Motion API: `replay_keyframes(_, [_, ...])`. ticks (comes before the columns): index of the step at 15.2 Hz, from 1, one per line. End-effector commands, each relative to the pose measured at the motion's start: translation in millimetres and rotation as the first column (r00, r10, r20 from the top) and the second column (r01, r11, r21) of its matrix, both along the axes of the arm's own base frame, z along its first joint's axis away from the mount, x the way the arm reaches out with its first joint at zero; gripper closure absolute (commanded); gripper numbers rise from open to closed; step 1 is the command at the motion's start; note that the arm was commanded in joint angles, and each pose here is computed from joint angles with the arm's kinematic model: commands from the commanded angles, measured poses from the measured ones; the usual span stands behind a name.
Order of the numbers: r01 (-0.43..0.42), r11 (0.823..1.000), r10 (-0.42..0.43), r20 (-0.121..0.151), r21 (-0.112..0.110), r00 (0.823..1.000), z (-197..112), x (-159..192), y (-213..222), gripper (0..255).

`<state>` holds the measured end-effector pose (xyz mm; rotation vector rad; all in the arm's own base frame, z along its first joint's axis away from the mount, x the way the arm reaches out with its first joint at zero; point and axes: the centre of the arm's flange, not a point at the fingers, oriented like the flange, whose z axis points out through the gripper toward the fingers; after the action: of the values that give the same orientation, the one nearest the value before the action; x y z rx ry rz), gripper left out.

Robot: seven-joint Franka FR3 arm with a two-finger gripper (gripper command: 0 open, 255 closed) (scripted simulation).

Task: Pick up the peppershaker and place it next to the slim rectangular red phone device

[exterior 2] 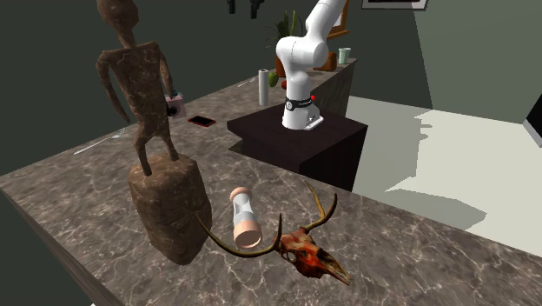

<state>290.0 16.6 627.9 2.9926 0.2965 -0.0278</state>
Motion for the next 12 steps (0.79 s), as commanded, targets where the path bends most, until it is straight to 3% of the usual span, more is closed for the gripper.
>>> replay_keyframes(1, [0.0,1.0,0.0,0.0,0.0,1.0,0,0,0,0])
replay_keyframes(6, [-0.104,0.995,0.104,0.001,0.001,0.995,-48,38,20,0])
replay_keyframes(12, [-0.227,0.974,0.227,0.003,0.003,0.974,-107,80,49,0])
